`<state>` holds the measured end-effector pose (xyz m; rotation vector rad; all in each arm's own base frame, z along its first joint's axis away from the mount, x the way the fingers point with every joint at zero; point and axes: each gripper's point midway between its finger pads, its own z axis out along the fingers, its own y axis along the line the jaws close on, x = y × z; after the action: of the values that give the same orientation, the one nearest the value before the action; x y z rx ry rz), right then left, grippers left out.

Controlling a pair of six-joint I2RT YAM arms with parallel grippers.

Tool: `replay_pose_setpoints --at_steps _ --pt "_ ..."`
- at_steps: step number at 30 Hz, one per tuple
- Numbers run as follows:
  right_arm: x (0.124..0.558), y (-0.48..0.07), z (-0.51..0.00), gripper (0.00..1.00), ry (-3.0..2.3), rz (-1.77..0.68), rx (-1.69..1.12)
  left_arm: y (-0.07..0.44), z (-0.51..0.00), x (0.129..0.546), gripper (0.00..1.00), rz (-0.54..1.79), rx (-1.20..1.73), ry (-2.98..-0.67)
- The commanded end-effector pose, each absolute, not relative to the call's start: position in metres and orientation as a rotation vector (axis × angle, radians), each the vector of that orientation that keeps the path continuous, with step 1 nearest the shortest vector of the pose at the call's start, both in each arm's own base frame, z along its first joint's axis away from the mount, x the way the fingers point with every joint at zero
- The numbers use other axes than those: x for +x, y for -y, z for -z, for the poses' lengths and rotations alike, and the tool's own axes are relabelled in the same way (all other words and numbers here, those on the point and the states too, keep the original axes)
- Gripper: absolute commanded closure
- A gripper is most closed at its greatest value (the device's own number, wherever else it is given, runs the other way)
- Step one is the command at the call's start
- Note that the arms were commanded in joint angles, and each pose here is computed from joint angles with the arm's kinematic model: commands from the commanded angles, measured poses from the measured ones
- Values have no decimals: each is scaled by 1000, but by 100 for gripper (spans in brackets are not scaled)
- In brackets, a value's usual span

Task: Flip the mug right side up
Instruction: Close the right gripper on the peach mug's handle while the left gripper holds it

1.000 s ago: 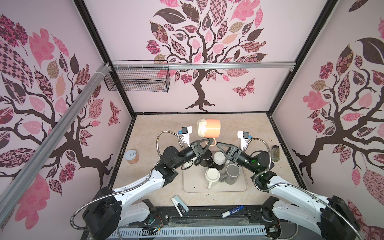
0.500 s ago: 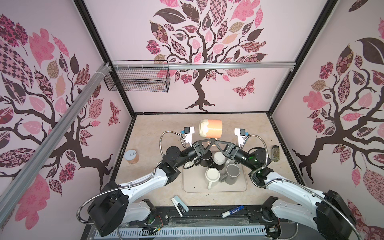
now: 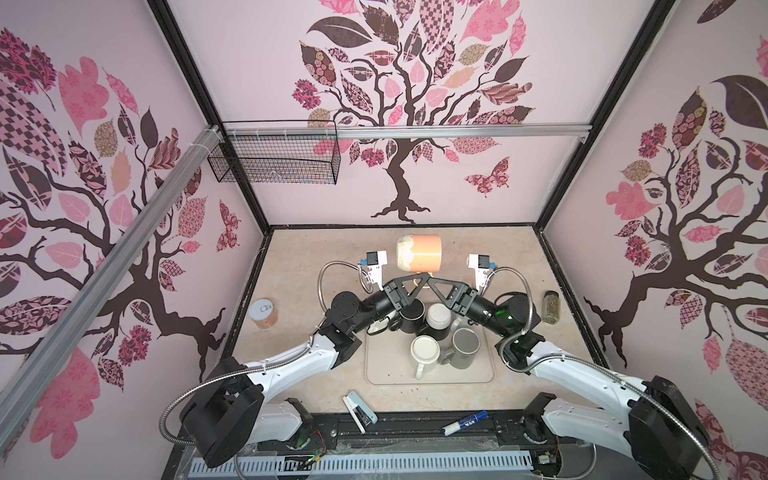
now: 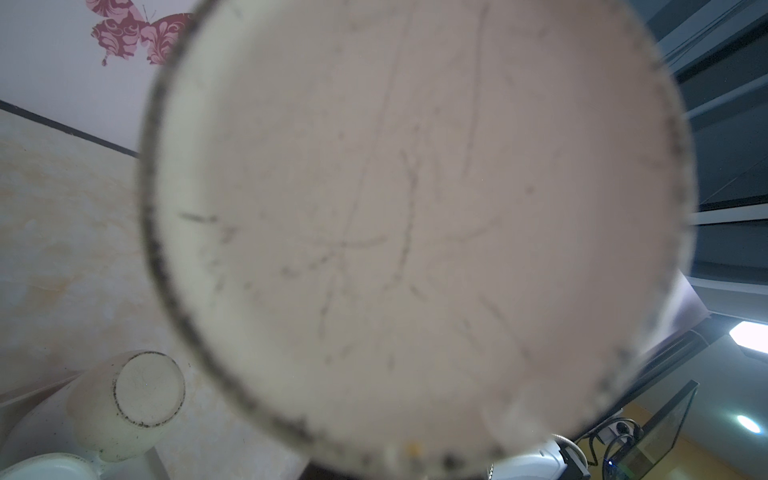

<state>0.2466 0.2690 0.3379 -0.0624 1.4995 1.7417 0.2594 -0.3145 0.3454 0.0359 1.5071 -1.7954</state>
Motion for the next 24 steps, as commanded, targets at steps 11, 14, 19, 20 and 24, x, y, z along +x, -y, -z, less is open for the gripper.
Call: replay_pose_setpoints --at_steps 11,14,19,20,24 --pt "246 -266 -360 100 -1421 -1692 -120 284 -384 257 73 1744 43 -1382" --pt "247 -267 -361 100 -1425 -1685 -125 286 -382 259 85 1737 43 -1393" --pt "247 -270 -361 100 -1437 -1691 -143 292 -382 259 100 1761 66 -1396" --pt "247 -271 -361 100 -1436 -1694 -146 294 -382 259 100 1769 73 -1393" --pt "247 -272 -364 95 -1424 -1705 -151 299 -380 260 100 1803 88 -1384"
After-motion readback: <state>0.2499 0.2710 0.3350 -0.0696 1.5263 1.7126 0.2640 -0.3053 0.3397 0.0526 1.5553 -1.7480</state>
